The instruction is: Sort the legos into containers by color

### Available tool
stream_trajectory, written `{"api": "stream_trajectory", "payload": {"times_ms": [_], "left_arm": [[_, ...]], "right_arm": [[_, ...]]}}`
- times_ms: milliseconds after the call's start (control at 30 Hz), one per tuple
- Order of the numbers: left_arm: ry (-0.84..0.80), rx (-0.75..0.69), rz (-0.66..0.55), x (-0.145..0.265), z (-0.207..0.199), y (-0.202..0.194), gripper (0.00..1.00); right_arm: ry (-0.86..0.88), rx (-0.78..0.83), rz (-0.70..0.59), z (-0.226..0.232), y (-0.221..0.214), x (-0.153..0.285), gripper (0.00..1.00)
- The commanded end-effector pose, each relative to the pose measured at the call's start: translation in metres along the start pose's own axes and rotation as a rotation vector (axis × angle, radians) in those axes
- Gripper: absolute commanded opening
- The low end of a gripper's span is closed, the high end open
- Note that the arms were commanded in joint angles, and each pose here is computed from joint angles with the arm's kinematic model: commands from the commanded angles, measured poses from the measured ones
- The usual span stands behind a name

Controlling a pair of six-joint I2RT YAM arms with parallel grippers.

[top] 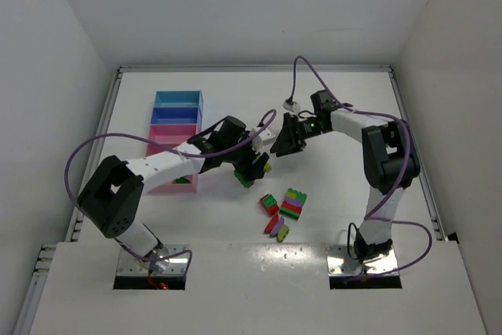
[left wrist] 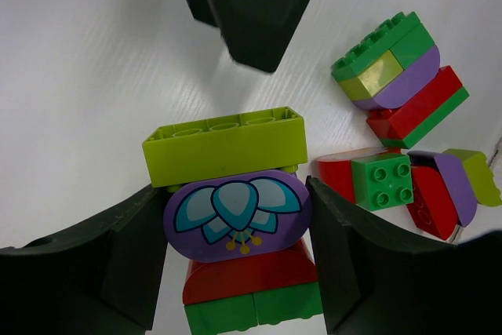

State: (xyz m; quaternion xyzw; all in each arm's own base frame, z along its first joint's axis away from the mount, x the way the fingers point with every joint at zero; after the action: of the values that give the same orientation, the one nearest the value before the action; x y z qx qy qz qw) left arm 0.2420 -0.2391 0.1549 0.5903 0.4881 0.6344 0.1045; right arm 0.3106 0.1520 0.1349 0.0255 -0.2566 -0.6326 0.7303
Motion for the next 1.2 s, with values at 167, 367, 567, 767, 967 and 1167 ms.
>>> {"api": "stream_trajectory", "payload": {"times_ms": [167, 367, 567, 767, 967, 1167], "left_arm": [[-0.034, -0.059, -0.13, 0.009, -0.009, 0.039, 0.25], [-0.041, -0.065, -0.129, 0.007, -0.012, 0.041, 0.25], [-0.022, -0.06, -0.119, 0.006, -0.01, 0.037, 0.25], [0.016, -0.056, -0.107, 0.011, -0.005, 0.027, 0.25], [0.1, -0.019, -0.066, 0.03, 0.017, 0.003, 0.25], [0.147, 0.005, -0.043, 0.056, 0.026, -0.016, 0.25]], "right_arm": [[0.07, 0.001, 0.054, 0.003, 0.009, -0.021, 0.72], [0.11, 0.019, 0.115, 0.01, 0.006, -0.04, 0.66], [0.148, 0.024, 0.133, 0.014, 0.006, -0.047, 0.16], [0.14, 0.007, 0.097, 0.01, 0.005, -0.025, 0.0], [0.089, 0.036, 0.028, 0.005, 0.021, -0.002, 0.0], [-0.001, 0.136, -0.066, 0.012, 0.074, 0.016, 0.0]]}}
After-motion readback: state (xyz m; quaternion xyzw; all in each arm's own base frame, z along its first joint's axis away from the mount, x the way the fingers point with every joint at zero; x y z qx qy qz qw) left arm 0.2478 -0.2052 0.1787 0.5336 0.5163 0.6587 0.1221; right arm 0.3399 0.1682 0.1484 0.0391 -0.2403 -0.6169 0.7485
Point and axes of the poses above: each gripper's point midway between its finger pads, its own x axis back along the fingers, its own z axis along the line the jaws close on, y = z × x, the point moved 9 cm from there along x, back along the fingers, and after that the axes turned 3 degrees about x, right-handed, at the moved point
